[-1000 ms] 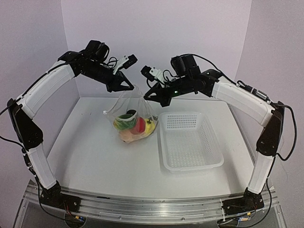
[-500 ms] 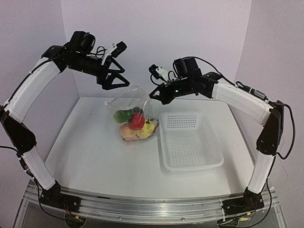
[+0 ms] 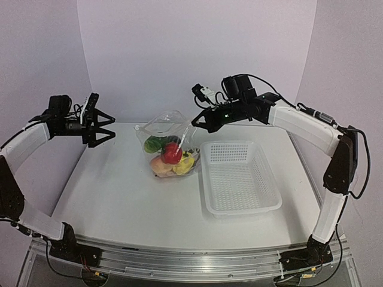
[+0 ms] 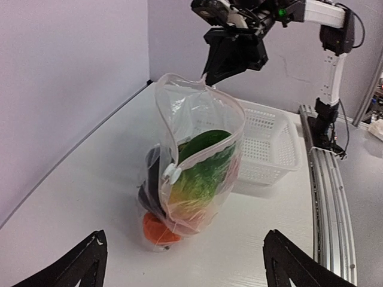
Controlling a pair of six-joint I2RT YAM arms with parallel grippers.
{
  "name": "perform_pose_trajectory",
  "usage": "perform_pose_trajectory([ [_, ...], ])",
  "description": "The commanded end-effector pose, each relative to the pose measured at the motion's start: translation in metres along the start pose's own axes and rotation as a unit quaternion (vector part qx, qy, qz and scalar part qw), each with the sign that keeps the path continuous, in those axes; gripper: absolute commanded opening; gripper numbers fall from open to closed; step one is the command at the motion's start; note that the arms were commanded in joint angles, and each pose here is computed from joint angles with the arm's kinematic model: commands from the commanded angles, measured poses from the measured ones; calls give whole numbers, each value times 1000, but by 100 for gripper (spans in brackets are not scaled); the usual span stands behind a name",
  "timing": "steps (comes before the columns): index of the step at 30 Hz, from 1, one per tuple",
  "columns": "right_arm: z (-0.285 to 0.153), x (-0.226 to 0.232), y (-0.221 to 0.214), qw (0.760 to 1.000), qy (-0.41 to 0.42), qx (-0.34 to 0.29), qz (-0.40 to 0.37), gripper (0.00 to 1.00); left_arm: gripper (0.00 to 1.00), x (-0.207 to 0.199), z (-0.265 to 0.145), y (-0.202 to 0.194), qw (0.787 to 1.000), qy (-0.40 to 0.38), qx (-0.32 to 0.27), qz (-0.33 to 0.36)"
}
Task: Place the food in the zip-top bag and seal the zipper
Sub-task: Zip the zipper food storage bag at the center of the board.
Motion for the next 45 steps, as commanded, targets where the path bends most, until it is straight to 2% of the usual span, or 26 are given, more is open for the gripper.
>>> perform_pose_trajectory([
  [1,-19,14,15,999,17,-29,-21,0,86,1,21,11,988,-69,-98,97],
  [3,-19,14,15,999,16,-30,-22,0,86,-10,40,0,986,-89,-91,104],
  [7,-20,15,16,999,17,-32,-23,0,84,-7,59,-20,990,-97,-92,54],
  [11,-23,16,17,999,17,-33,-24,0,78,-5,70,-33,989,-101,-93,62],
  [18,-25,17,17,999,18,-35,-24,0,76,-3,93,-41,990,-98,-87,45],
  [20,-24,17,17,999,18,-35,-25,0,73,-2,98,-44,990,-99,-86,47],
  [23,-25,17,17,999,18,-35,-25,0,53,-2,104,-47,991,-99,-82,48],
  [24,-25,17,17,999,17,-35,-25,0,42,0,104,-47,991,-99,-81,41],
  [25,-26,17,17,999,17,-36,-25,0,24,3,105,-45,991,-99,-79,40],
  [26,-26,17,18,999,16,-36,-25,0,14,3,105,-45,991,-101,-75,39],
  [28,-27,17,17,999,16,-36,-26,0,1,2,104,-44,991,-105,-69,39],
  [33,-27,15,15,999,9,-35,-28,0,0,9,99,-33,992,-105,-66,4],
  [37,-37,7,15,999,-14,-40,-29,0,0,22,93,-22,998,-57,-34,-5],
  [41,-46,4,13,998,-31,-43,-44,0,0,22,81,-4,999,-17,-6,29],
  [45,-45,15,8,997,7,-33,-69,0,0,12,71,15,995,0,12,95],
])
Point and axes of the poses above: each gripper's point midway between its finger pads, its own z axis out along the fingers, its own x axis along the line the jaws close on, y = z × x, the point moved 4 cm from there along -z, back along the fingers, and after that the axes turned 14 degrees about z, right-handed, at the moved point
